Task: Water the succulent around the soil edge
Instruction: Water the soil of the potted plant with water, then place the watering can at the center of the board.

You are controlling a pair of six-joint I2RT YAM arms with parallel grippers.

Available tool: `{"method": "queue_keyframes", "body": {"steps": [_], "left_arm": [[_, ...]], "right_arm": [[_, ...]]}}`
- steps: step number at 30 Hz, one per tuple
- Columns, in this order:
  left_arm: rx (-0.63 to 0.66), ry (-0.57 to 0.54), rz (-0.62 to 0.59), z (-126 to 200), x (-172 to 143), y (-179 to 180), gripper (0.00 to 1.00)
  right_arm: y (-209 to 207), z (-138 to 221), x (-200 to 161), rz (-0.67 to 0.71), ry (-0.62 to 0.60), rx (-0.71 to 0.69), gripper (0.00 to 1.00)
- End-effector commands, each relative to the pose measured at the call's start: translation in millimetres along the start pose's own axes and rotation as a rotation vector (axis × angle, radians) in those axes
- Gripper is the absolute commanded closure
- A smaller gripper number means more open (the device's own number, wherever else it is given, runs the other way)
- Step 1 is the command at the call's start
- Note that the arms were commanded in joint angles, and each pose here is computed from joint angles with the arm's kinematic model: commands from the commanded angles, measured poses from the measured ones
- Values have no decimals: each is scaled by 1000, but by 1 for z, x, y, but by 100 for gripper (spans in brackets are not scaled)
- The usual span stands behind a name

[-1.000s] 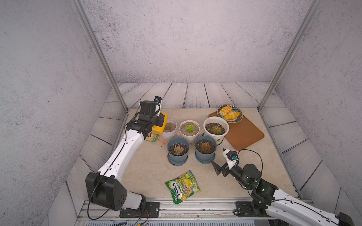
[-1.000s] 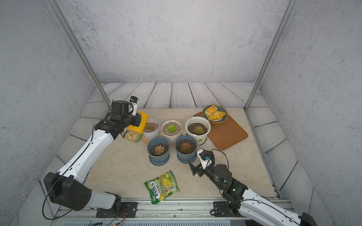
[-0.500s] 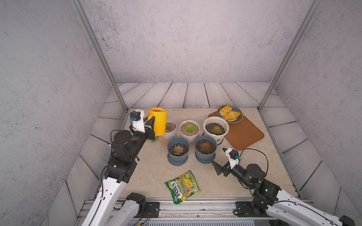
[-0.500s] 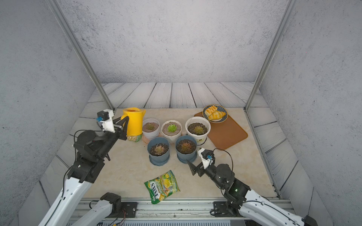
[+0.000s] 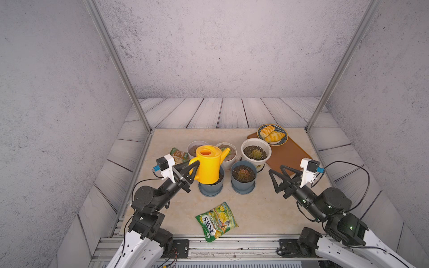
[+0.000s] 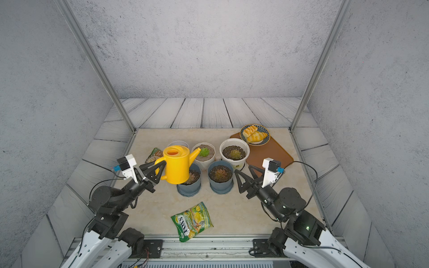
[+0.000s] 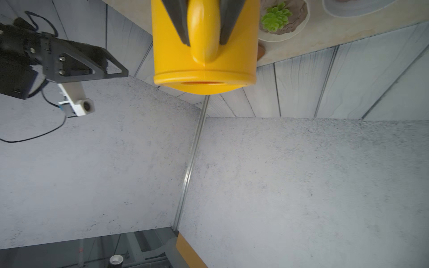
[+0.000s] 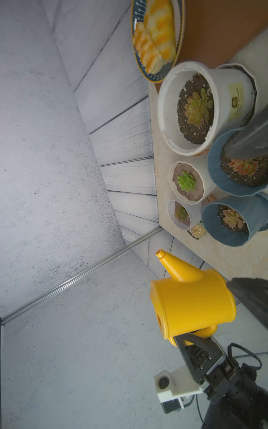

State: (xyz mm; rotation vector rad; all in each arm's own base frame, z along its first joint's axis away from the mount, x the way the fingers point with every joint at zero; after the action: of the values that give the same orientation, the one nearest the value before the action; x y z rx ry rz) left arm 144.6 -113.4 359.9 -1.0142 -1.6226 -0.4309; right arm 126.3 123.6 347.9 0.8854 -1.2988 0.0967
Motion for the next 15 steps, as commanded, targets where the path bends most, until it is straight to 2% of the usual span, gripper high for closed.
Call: {"method": "queue_keyframes", "body": {"steps": [1, 9, 15], "left_arm": [[-142, -99, -46, -2, 13, -25, 100], [-239, -25, -75, -18, -21, -40, 100], [-260, -19, -102, -23, -26, -43, 100]], "right_arm": [[11, -14, -1, -147, 36, 57, 18], [23, -38, -7, -246, 72, 127, 21], [23, -54, -23, -293, 118, 143, 26]]}}
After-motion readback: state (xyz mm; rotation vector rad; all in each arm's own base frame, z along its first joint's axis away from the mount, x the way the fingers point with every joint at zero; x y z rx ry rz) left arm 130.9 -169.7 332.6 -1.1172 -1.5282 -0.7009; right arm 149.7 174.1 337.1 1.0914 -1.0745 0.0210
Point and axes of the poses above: each gripper's point midway between its finger pads, its own z axis back along the fingers, its own y axis along the line the jaws close on, x = y × z, the point moved 8 cm from there along z, back along the fingers, and after that the axes turned 1 degree about -z, right-handed, at the moved point
